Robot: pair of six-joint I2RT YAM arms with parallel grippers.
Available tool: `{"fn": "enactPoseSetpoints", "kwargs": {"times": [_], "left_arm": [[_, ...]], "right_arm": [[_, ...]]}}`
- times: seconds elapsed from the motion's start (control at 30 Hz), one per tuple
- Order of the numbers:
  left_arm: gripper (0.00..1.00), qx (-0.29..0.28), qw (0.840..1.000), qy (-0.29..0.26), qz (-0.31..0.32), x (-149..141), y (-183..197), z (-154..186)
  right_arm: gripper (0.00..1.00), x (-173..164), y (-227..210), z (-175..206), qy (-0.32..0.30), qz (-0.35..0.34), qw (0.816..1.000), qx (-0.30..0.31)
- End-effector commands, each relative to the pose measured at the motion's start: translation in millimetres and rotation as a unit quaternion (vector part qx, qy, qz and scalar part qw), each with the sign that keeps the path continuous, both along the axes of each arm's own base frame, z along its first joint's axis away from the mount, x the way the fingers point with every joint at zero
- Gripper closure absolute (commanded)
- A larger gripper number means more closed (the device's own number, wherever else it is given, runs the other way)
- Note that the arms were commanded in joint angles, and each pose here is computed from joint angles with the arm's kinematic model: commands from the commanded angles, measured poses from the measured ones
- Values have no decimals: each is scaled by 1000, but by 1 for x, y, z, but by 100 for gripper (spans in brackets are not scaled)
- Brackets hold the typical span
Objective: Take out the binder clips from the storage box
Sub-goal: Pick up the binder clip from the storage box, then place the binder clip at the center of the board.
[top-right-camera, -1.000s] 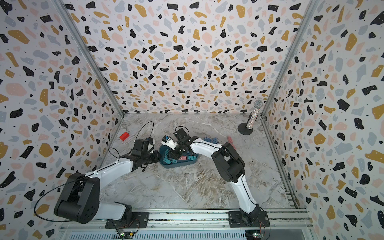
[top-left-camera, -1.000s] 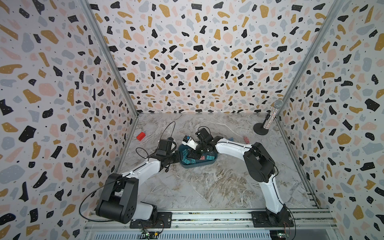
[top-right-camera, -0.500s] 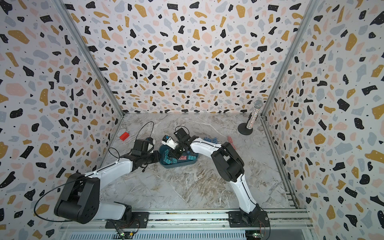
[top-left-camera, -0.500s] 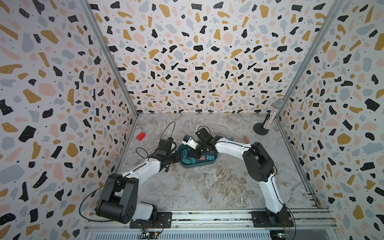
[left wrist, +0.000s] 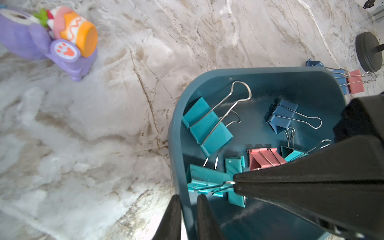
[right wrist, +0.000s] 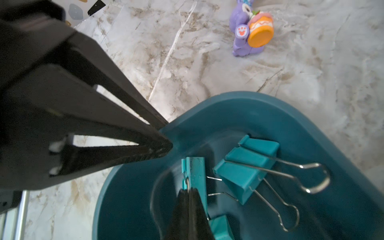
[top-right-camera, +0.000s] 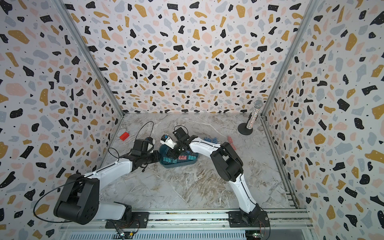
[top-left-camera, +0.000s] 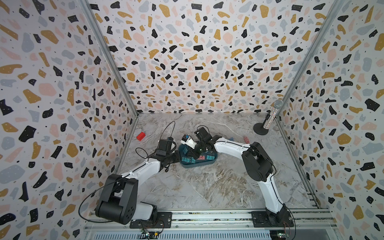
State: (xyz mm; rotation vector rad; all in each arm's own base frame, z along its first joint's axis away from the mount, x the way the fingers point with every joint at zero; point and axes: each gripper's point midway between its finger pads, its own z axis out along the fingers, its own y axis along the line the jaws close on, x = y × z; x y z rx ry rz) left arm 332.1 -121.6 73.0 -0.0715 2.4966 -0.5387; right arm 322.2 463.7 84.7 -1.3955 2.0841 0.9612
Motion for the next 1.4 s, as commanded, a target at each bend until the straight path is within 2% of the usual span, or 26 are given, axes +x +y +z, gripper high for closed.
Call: {"fn": "enactPoseSetpoints", "kwargs": {"times": [0.0, 0.57, 1.0, 1.37], "left_arm": [[81, -6, 1000, -19, -1, 2, -1, 9], [81, -5, 1000, -18, -1, 1, -1, 7], [81, -5, 1000, -17, -1, 0, -1, 7], [81, -5, 1000, -18, -1, 1, -1, 7]], "right_arm": [[99, 0, 4, 17, -8, -2, 1000, 14], [100, 3, -14, 71, -31, -33, 998, 32], [100, 14, -38, 97, -37, -69, 995, 56], [100, 43, -96, 121, -47, -173, 981, 79]]}}
